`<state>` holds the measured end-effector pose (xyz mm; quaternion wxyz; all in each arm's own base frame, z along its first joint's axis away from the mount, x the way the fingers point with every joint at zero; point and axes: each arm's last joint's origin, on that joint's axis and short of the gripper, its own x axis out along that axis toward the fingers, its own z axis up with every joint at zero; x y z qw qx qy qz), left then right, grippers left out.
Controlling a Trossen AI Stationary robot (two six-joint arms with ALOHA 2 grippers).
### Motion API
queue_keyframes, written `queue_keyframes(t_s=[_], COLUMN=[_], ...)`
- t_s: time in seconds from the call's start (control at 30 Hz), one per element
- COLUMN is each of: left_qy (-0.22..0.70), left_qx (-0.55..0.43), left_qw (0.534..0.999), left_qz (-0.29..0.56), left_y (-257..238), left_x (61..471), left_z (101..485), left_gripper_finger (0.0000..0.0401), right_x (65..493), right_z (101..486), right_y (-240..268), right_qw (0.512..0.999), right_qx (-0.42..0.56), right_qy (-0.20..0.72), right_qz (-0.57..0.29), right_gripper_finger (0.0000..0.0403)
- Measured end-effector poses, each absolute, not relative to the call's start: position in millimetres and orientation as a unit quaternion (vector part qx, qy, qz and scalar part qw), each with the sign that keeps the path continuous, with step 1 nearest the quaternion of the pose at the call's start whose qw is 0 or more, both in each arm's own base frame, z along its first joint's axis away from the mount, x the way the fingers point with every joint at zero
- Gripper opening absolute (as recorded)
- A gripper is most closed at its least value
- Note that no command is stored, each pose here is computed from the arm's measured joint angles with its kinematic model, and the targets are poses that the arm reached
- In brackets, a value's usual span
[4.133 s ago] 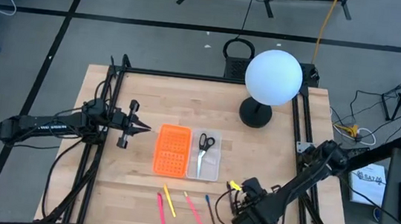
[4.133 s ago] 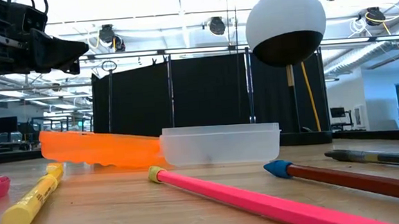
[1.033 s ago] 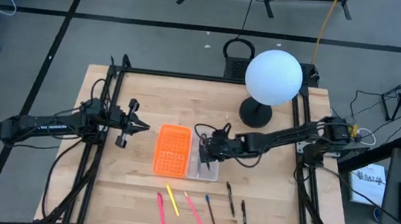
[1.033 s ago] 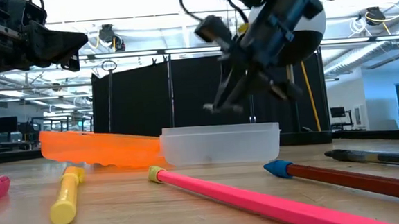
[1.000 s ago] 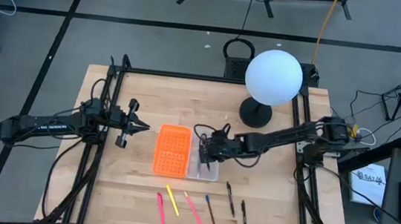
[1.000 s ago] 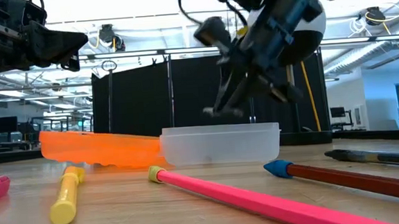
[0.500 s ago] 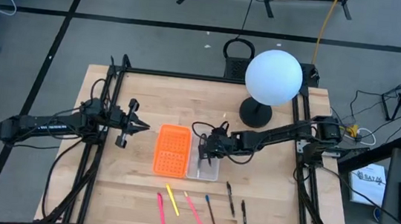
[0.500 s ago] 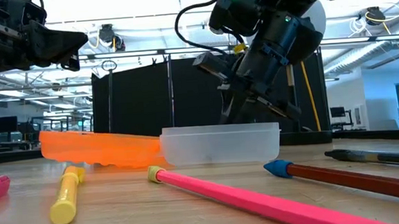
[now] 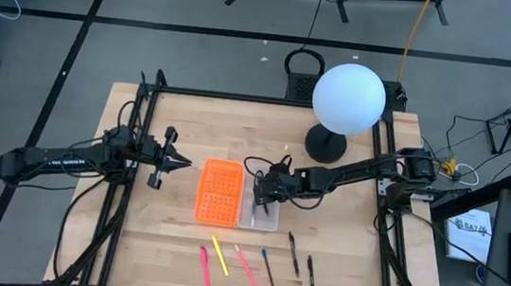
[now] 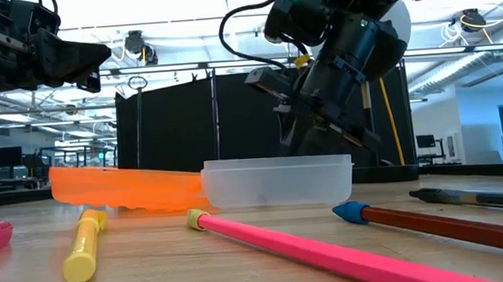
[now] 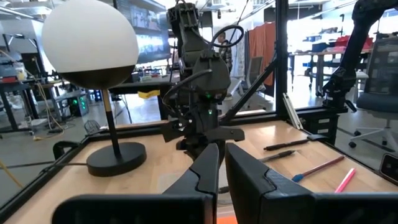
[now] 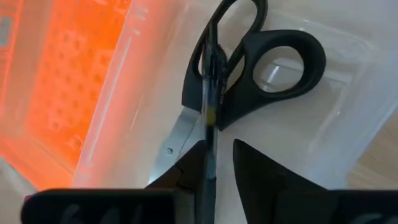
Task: Pick & place school supplies into a supply box
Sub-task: Put the right transparent pen into the orange supply box, then put the pink pen into the orange supply box
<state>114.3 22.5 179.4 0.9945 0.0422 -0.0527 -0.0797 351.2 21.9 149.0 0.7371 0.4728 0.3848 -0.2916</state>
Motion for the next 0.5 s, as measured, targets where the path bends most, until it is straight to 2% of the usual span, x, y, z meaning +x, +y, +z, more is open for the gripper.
queue_keyframes(t_s=[0.13,0.3,0.4,0.5], left_qy=[-0.053,-0.053,-0.053,-0.056], left_qx=[0.046,0.046,0.046,0.047], left_qw=[0.994,0.994,0.994,0.994], left_qz=[-0.080,-0.080,-0.080,-0.079], left_y=[22.5,22.5,22.5,22.5], left_x=[114.3,114.3,114.3,114.2], left_z=[179.4,179.5,179.5,180.1], left_gripper_finger=[0.0035,0.0035,0.0035,0.0035], right_x=[349.5,343.2,333.5,316.7], right_z=[158.1,188.5,217.7,250.7], right_y=[21.8,20.5,19.8,24.6], right_qw=[0.747,0.780,0.812,0.860], right_qx=[0.469,0.456,0.434,0.373], right_qy=[0.378,0.352,0.328,0.292], right_qz=[-0.280,-0.246,-0.212,-0.191], right_gripper_finger=[0.0074,0.0074,0.0074,0.0073])
